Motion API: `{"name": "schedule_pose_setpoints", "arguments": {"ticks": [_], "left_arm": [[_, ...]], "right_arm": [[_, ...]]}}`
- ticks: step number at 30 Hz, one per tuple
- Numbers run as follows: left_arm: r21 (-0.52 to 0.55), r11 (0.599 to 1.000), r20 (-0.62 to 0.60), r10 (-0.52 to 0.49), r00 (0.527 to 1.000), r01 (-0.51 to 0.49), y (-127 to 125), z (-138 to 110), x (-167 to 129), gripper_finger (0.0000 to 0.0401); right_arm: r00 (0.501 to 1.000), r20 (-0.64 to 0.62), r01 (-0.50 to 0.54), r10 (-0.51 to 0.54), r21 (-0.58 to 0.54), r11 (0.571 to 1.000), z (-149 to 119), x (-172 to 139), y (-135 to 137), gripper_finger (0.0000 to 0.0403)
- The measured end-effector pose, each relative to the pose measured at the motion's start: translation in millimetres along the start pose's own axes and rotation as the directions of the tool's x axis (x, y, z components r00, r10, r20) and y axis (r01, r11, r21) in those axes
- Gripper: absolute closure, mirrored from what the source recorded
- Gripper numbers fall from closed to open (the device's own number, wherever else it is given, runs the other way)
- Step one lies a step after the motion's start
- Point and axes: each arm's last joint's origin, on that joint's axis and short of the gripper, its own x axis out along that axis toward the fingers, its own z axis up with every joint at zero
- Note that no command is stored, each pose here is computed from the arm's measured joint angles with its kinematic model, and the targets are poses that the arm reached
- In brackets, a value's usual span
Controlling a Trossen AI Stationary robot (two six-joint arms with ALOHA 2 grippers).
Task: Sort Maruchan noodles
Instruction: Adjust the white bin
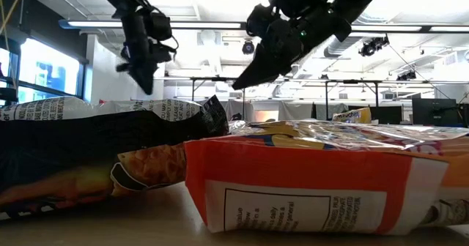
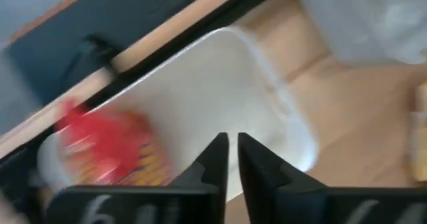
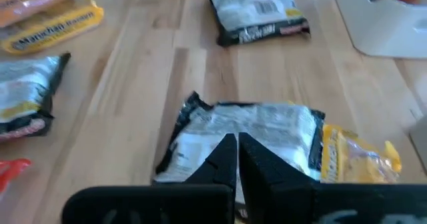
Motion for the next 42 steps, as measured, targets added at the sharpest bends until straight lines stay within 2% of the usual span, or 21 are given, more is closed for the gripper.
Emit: {"name": "schedule_pose_setpoints", "arguments": {"ticks": [3,6,13,22,38,42], "left_arm": [[0.03,0.998,0.034,-0.062,0.997,0.061,-8.6,-4.7,12.5,0.0397],[0.045,0.995,0.015,-0.092,0.996,0.091,-14.0,-10.3,29.5,0.0396],[0.079,0.992,0.029,-0.101,0.994,0.099,-19.7,-15.1,58.7,0.04],[0.102,0.99,0.075,-0.106,0.992,0.098,-20.7,-7.9,73.9,0.0401],[0.121,0.988,0.143,-0.109,0.984,0.092,-18.7,0.0,77.1,0.0401],[0.153,0.984,0.146,-0.108,0.983,0.085,-18.3,0.8,69.9,0.0401]], "right_arm": [[1.0,-0.015,0.007,-0.007,0.001,1.0,-1.4,0.0,-0.1,0.0403],[1.0,-0.015,0.007,-0.006,0.009,1.0,-1.3,0.0,0.0,0.0403],[1.0,-0.03,0.005,-0.004,0.021,1.0,-2.8,0.0,0.1,0.0403],[0.999,-0.033,0.003,-0.002,0.026,1.0,-3.1,-0.2,0.2,0.0403],[0.999,-0.032,0.003,-0.002,0.026,1.0,-3.0,-0.2,0.2,0.0403],[0.999,-0.033,0.003,-0.002,0.034,0.999,-3.1,-0.3,0.2,0.0403]]}}
